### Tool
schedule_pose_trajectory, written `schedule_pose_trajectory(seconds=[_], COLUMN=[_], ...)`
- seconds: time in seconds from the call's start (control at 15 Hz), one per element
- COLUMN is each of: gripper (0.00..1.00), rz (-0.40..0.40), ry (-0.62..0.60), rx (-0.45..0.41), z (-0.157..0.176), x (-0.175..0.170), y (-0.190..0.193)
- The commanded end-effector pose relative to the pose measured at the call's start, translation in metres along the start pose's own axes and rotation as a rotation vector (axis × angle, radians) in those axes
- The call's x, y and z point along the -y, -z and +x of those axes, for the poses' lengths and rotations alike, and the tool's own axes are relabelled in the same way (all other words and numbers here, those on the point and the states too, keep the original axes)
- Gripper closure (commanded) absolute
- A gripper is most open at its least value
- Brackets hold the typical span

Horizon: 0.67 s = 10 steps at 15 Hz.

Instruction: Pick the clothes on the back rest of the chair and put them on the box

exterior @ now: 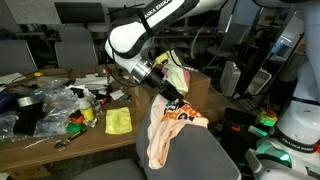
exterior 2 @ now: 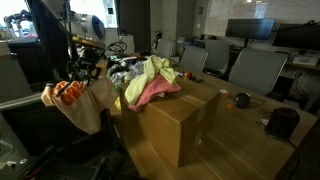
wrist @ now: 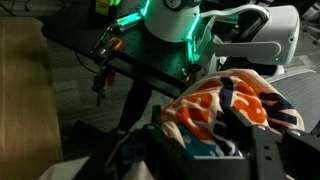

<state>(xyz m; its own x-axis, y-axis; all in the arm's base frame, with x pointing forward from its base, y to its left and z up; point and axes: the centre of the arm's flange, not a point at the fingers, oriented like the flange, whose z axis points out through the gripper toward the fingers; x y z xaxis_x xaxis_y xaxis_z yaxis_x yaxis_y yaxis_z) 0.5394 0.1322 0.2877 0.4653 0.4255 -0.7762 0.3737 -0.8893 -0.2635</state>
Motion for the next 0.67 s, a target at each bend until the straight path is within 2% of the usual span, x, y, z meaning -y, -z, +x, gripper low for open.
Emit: schedule_pose_trajectory(seconds=[0.0,0.27,0.4,0.6], gripper=[0.64,0.94,0.99,0.96], rz=[0.032,0.031,0.009,-0.033], ry=[0.006,-0.013,-0.074,-0.209], rx=[-0.021,-0.029,-0.067,-0.154], z=[0.001,-0.002,-0.008,-0.025], x=[0.0,-0.003,-0.001,0.004], y=[0.007,0.009,0.013,0.028])
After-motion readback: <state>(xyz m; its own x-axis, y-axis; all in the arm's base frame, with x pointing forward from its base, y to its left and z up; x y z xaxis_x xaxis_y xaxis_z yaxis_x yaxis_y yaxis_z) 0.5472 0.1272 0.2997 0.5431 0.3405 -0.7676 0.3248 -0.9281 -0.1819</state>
